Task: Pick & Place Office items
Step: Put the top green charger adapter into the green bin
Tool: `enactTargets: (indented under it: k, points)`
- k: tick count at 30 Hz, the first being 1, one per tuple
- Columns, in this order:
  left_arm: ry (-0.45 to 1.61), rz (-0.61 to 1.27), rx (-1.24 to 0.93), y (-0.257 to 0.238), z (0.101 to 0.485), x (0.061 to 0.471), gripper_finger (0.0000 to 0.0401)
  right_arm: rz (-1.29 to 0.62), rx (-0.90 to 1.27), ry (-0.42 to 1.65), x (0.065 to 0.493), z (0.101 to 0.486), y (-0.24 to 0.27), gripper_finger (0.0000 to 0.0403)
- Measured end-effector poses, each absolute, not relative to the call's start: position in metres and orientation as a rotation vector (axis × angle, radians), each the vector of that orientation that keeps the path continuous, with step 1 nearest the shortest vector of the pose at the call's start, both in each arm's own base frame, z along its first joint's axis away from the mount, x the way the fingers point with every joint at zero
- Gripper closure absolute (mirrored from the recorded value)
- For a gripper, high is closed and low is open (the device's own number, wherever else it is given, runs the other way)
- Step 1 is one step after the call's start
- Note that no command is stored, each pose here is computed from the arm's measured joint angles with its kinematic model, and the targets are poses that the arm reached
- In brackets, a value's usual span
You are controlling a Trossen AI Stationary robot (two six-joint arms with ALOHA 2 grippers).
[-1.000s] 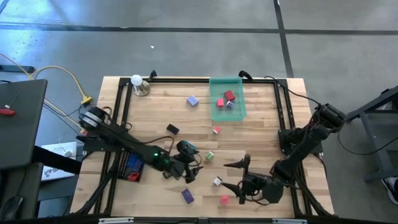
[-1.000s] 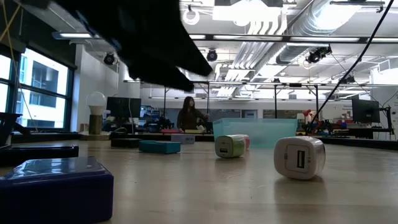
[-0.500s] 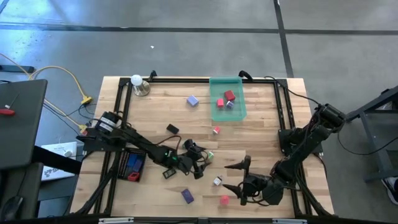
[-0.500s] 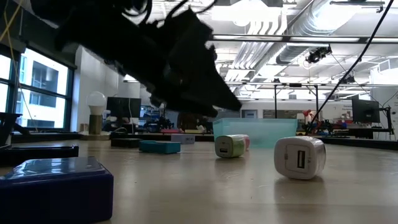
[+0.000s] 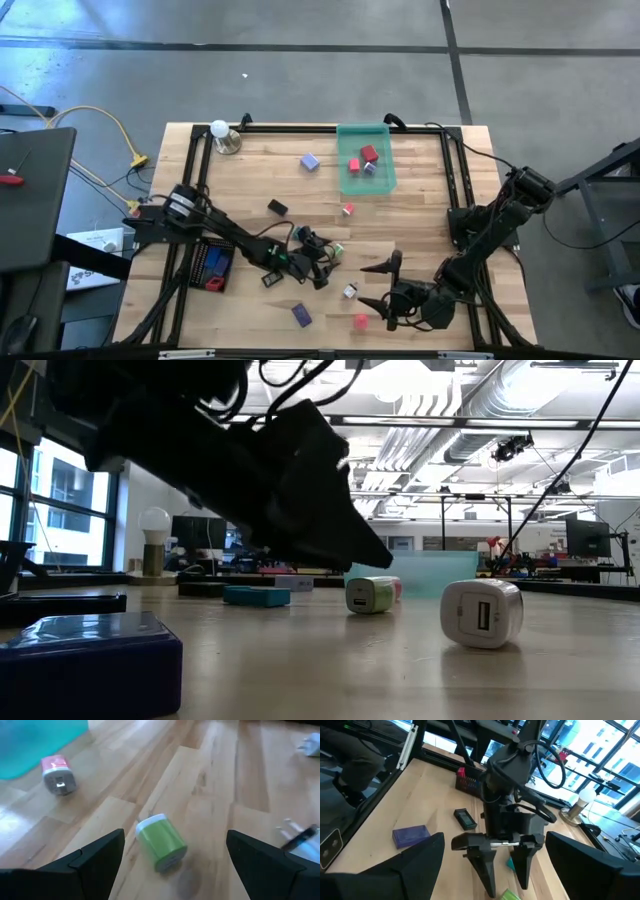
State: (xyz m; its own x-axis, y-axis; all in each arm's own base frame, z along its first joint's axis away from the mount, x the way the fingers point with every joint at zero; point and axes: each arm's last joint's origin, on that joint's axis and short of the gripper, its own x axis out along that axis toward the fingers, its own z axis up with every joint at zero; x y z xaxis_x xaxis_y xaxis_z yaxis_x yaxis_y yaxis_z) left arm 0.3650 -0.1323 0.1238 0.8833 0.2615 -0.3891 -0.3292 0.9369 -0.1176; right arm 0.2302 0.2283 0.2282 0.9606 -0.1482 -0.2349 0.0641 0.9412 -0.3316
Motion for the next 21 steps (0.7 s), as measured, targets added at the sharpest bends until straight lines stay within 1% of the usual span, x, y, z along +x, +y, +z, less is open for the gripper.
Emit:
enactTargets:
  k: [8, 16, 21]
  points:
    - [0.335, 0.361, -0.157, -0.129, 0.119, 0.369, 0.0059, -0.109, -0.332, 0.265, 0.23, 0.228, 0.228, 0.0066]
    - [0.345, 0.347, -0.177, -0.129, 0.117, 0.369, 0.0059, -0.109, -0.333, 0.265, 0.23, 0.228, 0.228, 0.0066]
    - [0.369, 0.349, -0.164, -0.129, 0.104, 0.37, 0.0059, -0.115, -0.325, 0.267, 0.232, 0.228, 0.226, 0.0066]
